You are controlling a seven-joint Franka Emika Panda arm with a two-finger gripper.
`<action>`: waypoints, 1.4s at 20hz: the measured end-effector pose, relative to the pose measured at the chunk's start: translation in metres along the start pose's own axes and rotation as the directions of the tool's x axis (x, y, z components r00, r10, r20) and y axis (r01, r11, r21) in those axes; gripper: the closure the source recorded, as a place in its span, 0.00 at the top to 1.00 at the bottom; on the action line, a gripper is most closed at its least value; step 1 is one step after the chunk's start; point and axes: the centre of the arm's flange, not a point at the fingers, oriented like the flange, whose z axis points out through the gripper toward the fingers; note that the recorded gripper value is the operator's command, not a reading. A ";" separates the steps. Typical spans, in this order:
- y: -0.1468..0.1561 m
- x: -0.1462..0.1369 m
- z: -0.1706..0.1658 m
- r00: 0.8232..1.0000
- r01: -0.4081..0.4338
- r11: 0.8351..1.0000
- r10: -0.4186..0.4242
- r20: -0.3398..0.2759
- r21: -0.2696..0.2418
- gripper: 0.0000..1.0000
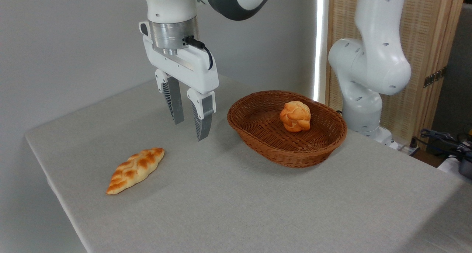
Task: Put bread into the basket
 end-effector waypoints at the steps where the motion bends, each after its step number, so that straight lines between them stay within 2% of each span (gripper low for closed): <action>1: 0.000 0.000 0.000 1.000 0.000 1.000 0.000 0.001 -0.001 1.00; 9: -0.008 -0.006 -0.001 1.000 0.024 1.000 -0.024 0.008 0.010 1.00; 25: -0.005 -0.004 0.000 1.000 0.019 1.000 -0.019 0.015 0.017 1.00; 28: -0.004 0.000 -0.002 1.000 0.021 1.000 -0.020 -0.015 0.020 1.00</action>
